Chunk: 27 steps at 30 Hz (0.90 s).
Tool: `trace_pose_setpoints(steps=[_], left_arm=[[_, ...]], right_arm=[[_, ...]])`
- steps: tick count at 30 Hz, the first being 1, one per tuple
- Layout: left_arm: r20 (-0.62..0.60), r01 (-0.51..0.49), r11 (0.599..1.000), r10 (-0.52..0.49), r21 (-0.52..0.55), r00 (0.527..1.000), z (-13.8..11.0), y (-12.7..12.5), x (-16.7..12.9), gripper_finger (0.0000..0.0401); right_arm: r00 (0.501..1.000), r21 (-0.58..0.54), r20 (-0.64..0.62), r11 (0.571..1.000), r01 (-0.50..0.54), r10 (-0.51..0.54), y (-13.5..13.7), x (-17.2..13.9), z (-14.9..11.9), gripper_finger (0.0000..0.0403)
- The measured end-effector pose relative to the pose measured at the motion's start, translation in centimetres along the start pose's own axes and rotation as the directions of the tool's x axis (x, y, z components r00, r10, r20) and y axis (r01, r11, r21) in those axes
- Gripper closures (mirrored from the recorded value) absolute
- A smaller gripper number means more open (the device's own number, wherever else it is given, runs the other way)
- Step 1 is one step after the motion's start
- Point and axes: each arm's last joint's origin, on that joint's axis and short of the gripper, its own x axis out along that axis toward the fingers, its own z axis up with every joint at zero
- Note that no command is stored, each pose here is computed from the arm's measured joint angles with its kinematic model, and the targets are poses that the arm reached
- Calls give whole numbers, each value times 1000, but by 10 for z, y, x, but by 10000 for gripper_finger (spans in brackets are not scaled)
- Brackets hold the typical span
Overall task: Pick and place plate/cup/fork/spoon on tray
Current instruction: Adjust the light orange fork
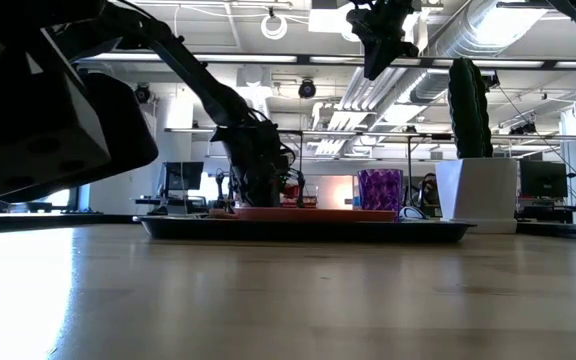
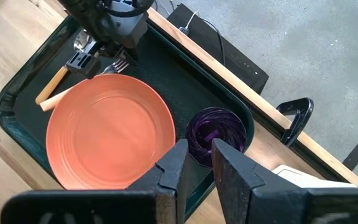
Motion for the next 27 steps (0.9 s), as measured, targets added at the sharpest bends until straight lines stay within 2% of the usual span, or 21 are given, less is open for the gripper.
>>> trace_pose_setpoints(steps=[19, 27], left_arm=[[-64, 12, 1000, -13, -25, 998, -6, -3, -2, 365], [-124, -61, 998, 57, -25, 991, -2, -2, -11, 392]], right_arm=[[1000, -4, 0, 1000, 0, 0, 0, 0, 0, 339], [1000, -4, 0, 1000, 0, 0, 0, 0, 0, 339]])
